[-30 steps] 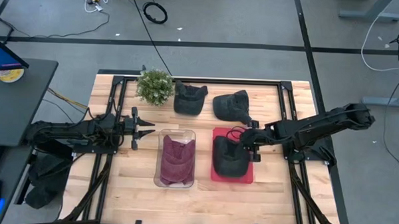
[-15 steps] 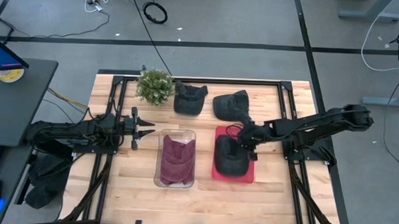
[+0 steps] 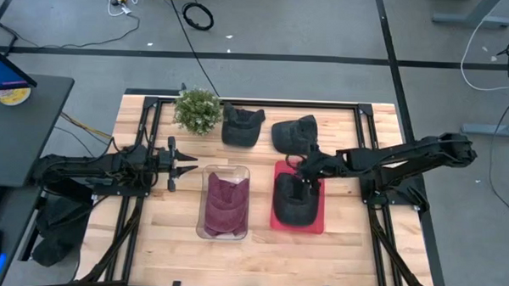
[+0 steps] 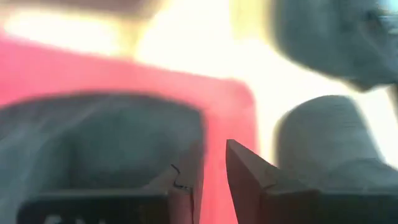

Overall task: Pick & Place hat
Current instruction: Put the right black cap into the red bin

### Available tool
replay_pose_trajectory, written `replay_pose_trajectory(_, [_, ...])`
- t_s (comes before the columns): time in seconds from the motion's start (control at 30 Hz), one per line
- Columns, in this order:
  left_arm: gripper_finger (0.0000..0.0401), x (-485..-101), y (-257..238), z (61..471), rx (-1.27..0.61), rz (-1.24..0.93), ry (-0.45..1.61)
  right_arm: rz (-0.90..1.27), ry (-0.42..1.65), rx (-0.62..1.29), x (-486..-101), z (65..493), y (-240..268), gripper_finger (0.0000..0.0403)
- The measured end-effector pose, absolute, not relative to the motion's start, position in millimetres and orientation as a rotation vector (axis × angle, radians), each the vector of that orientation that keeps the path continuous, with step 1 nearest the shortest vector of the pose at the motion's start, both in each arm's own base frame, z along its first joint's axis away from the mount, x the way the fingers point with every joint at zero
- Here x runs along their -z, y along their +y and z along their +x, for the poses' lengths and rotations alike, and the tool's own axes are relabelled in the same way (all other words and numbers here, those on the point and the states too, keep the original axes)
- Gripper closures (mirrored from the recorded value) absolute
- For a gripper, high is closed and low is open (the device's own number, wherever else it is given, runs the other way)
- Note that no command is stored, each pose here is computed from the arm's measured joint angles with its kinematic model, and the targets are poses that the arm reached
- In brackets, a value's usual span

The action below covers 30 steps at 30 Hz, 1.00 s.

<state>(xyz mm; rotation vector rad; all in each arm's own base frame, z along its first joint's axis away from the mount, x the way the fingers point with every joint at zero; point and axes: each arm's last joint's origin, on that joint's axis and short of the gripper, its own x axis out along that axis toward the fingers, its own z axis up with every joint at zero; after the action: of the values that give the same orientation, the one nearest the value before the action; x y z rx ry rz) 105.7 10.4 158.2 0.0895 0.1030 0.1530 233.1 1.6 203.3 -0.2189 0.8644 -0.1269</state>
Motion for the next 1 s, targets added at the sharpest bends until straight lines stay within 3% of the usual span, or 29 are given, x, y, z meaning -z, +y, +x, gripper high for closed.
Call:
replay_pose_trajectory(0.2, [0.0286, -158, 10, 106, -0.153, 0.090, 0.103, -0.062, 0.798, 0.359, -232, 242, -22, 0.0330])
replay_pose_trajectory(0.37, [0.0286, -158, 10, 106, -0.153, 0.090, 0.103, 0.077, 0.784, 0.510, -232, 237, -50, 0.0311])
replay_pose_trajectory(0.73, [0.0286, -158, 10, 106, -0.153, 0.089, 0.103, 0.289, 0.721, 0.717, -227, 231, -87, 0.0207])
replay_pose_trajectory(1.0, [0.0286, -158, 10, 106, -0.153, 0.089, 0.103, 0.353, 0.807, 0.732, -191, 244, -120, 0.0158])
